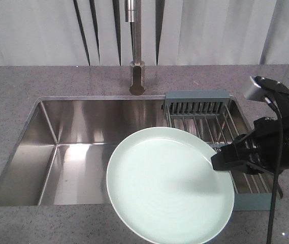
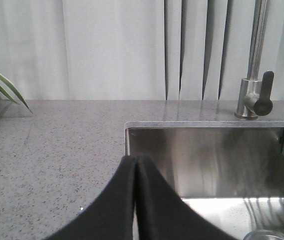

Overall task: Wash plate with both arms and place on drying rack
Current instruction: 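Hold the plate over the sink beside the drying rack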

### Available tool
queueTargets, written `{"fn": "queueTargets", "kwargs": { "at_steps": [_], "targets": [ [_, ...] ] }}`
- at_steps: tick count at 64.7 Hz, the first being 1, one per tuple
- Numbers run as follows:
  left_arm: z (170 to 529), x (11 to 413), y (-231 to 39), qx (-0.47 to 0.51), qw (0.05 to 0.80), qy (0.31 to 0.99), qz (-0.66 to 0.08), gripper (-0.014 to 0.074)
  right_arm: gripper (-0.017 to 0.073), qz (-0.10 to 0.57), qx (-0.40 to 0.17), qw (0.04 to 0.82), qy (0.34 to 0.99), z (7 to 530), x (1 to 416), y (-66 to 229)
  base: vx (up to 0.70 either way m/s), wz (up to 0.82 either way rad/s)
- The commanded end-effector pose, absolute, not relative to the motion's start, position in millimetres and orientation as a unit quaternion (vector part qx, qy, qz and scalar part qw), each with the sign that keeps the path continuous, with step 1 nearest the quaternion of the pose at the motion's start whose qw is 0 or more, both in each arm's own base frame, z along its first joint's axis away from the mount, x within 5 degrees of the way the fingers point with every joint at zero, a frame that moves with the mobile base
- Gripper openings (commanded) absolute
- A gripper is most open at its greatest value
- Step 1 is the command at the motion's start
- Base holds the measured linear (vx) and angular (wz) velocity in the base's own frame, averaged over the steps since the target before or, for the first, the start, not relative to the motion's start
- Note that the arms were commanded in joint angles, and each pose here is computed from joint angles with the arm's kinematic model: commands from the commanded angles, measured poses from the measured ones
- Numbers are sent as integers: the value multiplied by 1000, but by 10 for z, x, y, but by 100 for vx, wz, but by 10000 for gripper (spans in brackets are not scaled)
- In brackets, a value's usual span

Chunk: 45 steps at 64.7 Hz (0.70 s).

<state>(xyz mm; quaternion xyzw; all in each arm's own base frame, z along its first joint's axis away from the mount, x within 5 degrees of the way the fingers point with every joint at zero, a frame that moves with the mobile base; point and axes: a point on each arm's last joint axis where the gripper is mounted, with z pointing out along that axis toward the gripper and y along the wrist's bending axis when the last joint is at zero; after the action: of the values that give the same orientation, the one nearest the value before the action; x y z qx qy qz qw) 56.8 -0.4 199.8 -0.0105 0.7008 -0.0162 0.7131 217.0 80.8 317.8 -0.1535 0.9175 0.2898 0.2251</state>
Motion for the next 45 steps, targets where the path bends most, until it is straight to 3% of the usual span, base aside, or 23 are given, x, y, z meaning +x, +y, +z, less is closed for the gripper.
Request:
{"fn": "queueTargets", "kwargs": {
  "at_steps": [1, 45],
  "targets": [
    [2163, 536, -10, -11, 752, 658, -25, -6, -8, 306, -152, 260, 903, 3338, 2146, 824, 7, -4],
    [2163, 536, -10, -11, 752, 658, -25, -6, -8, 306, -152, 260, 903, 3338, 2147, 824, 8, -4]
  ]
}}
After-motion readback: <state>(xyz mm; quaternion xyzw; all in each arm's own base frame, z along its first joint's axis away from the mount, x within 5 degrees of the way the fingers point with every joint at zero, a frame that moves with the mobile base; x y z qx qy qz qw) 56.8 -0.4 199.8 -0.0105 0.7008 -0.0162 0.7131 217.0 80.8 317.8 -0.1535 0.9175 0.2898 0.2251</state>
